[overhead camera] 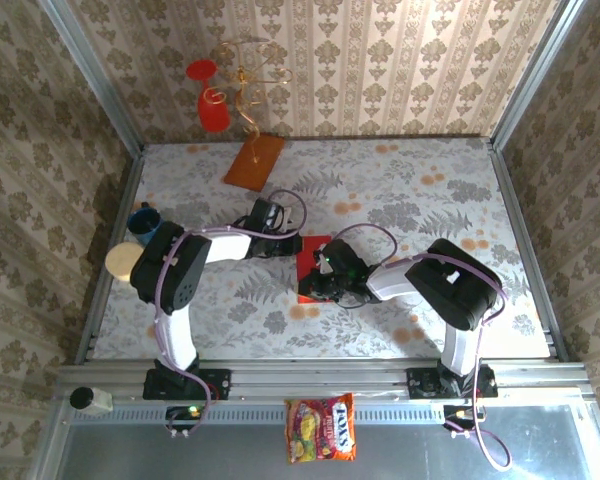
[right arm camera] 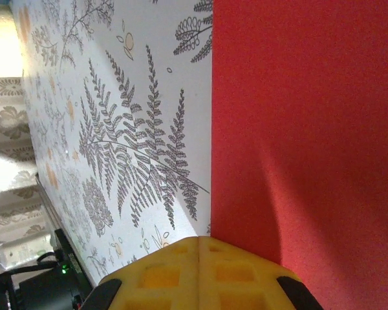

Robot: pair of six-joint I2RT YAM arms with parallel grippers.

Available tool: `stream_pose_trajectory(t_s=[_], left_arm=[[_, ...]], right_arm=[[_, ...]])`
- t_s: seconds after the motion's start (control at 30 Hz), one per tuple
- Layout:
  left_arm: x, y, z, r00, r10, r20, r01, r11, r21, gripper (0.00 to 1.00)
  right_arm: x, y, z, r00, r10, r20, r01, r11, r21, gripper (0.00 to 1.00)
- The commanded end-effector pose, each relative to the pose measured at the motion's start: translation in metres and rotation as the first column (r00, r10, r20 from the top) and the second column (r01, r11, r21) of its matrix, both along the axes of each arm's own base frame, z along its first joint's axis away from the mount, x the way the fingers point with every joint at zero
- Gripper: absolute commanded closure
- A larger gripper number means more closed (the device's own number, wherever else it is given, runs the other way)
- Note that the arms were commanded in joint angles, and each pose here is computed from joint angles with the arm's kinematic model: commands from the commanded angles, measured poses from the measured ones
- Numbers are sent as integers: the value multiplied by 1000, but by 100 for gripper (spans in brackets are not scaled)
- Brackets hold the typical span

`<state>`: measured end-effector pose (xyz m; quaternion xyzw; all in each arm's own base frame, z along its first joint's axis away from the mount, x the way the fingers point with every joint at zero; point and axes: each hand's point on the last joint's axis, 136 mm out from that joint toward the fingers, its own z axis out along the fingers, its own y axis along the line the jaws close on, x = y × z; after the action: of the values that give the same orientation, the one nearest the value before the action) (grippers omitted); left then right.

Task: Fold a paper plane with a square sheet of paper (pick it up from the middle)
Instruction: First fold in half a square sheet of paper at the center of the table.

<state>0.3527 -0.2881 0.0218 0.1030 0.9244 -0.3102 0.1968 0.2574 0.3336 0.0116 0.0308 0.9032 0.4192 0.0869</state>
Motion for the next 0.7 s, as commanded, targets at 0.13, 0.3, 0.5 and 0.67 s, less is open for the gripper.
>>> stream_pose_trajectory(t_s=[0.13, 0.3, 0.5, 0.67], left_arm=[[24, 46, -46, 991, 120, -55, -109, 979, 174, 100], [45, 53, -43, 989, 141, -43, -132, 975, 178, 100], [70, 60, -38, 984, 172, -34, -164, 972, 169, 100], [88, 66, -35, 981, 191, -26, -184, 968, 169, 100]], right_arm=[[-55, -69, -88, 966, -101, -240, 21, 949, -314, 100], [-59, -72, -91, 964, -103, -247, 19, 946, -323, 100], [-61, -75, -95, 960, -111, -256, 21, 944, -330, 100], [-65, -77, -98, 958, -112, -262, 19, 942, -335, 100]])
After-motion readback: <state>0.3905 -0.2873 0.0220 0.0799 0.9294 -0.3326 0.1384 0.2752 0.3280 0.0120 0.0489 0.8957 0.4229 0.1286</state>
